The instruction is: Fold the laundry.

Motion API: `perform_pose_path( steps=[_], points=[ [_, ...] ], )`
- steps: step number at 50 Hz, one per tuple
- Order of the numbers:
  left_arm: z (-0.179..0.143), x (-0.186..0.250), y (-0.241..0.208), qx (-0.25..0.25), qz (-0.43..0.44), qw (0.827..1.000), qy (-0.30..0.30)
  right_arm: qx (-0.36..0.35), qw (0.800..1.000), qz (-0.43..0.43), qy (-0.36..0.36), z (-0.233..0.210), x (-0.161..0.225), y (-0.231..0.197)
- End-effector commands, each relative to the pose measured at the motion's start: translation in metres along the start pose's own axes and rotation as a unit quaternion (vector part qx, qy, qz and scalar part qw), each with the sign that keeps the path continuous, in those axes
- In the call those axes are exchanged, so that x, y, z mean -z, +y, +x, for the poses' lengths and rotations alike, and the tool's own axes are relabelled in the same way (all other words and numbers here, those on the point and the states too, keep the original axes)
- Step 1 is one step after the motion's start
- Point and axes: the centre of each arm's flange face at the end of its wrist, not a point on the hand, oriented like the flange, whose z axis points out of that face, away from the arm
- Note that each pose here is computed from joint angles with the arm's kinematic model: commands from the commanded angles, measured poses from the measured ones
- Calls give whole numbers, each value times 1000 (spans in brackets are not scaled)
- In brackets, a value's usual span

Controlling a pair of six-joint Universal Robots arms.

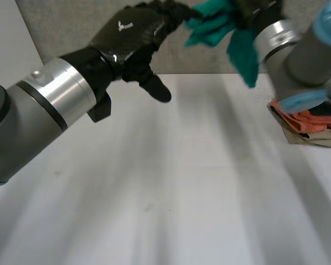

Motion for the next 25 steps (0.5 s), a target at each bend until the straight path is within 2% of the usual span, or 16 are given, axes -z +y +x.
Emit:
perform_pose_path(
  steps=[1,6,14,20,25],
  points=[
    [-1,0,-7,12,20,1000,-2,30,997,-18,76,91,-4,20],
    [-1,-1,2,18,9,1000,-2,47,990,-71,111,150,13,64],
    [2,-2,22,31,-19,999,3,43,976,-181,110,203,63,165],
    [2,-4,36,36,-35,999,3,27,960,-252,119,223,108,213],
    [2,-5,37,39,-37,999,4,24,962,-264,61,207,120,220]
  ],
)
